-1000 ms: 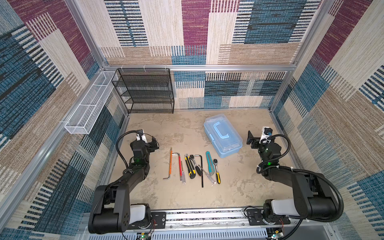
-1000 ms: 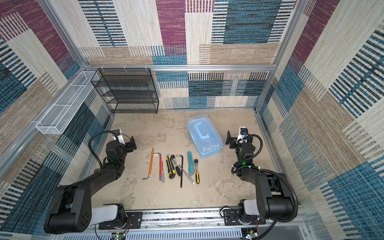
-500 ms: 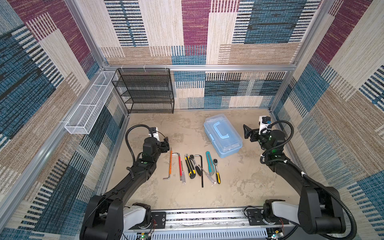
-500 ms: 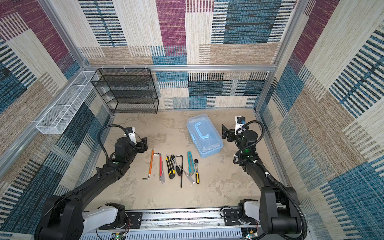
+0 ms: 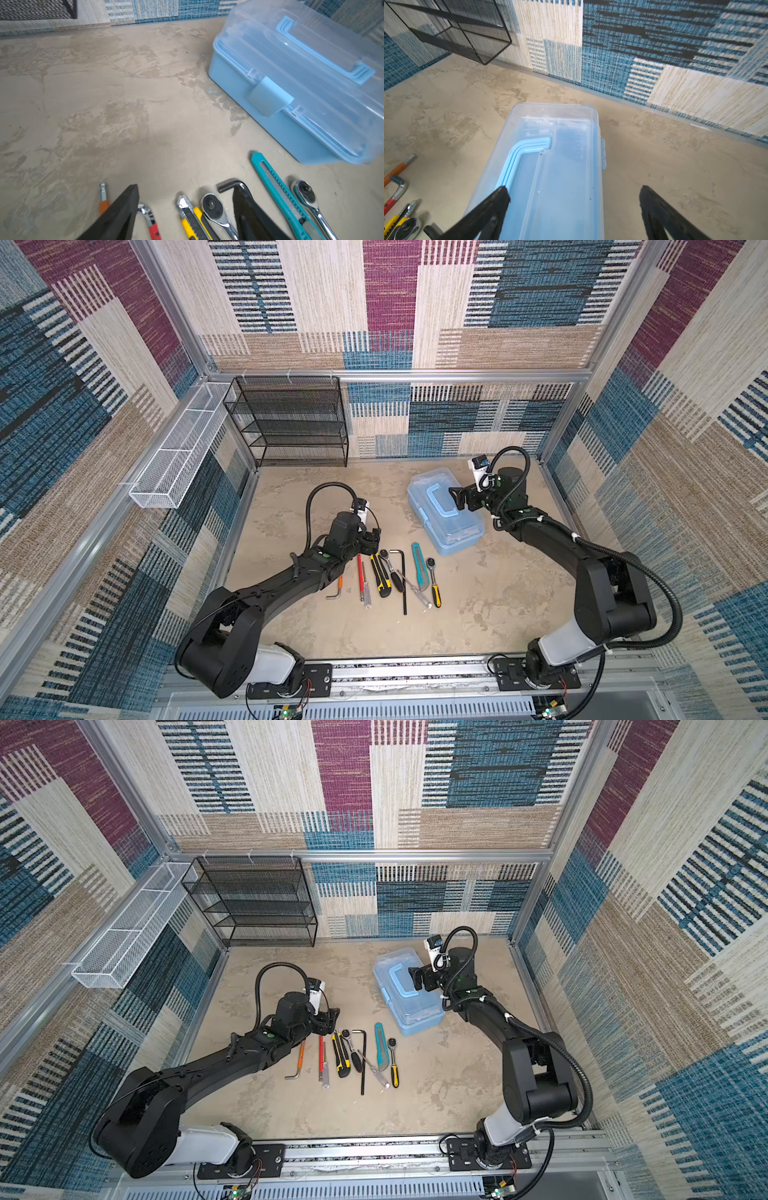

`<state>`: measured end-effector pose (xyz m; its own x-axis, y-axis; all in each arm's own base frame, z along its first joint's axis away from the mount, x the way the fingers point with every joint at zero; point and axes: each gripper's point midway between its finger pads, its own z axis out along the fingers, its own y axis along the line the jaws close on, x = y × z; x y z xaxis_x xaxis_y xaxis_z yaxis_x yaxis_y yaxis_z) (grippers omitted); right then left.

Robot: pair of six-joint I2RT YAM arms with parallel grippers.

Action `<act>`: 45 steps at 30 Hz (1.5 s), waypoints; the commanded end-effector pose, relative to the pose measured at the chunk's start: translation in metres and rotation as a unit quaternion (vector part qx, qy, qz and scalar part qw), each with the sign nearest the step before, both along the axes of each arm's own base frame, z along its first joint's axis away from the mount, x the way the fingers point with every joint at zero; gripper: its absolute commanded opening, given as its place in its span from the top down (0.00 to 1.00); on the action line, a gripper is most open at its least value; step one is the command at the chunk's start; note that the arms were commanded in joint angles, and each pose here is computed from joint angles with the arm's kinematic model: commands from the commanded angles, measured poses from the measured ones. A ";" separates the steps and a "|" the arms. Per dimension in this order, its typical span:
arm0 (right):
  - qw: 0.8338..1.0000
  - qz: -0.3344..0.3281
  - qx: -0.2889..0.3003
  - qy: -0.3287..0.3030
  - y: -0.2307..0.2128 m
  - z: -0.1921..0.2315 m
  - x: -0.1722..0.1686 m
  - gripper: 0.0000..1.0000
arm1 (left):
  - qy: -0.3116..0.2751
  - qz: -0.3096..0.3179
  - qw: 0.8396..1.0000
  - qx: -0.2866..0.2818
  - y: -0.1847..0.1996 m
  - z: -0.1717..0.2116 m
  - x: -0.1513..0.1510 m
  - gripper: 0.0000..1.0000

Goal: Pack the tool kit
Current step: 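Reach the left gripper to the blue tool box while the right reaches its far end, then grasp the box's near side with the left gripper while the right grips its far end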

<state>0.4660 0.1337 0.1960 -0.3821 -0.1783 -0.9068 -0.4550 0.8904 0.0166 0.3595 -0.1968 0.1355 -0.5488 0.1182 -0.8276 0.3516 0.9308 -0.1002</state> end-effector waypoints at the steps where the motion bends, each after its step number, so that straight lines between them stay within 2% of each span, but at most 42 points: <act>1: 0.999 0.015 -0.039 0.033 0.006 -0.018 0.003 0.00 | 0.017 -0.026 0.999 0.012 -0.011 -0.010 -0.006 0.26; 6: 0.995 0.002 -0.077 0.056 0.001 -0.036 0.015 0.00 | 0.036 -0.037 0.999 -0.006 -0.024 -0.016 -0.010 0.26; 14: 0.992 0.014 -0.090 0.081 0.004 -0.055 0.016 0.00 | 0.054 -0.051 0.997 -0.014 -0.034 -0.024 -0.014 0.26; 25: 0.989 0.031 -0.086 0.118 0.008 -0.076 0.007 0.07 | 0.080 -0.086 0.992 -0.046 -0.054 -0.021 -0.017 0.25; 45: 0.979 0.048 -0.050 0.191 0.015 -0.109 -0.022 0.21 | 0.155 -0.149 0.966 -0.141 -0.099 -0.018 -0.025 0.25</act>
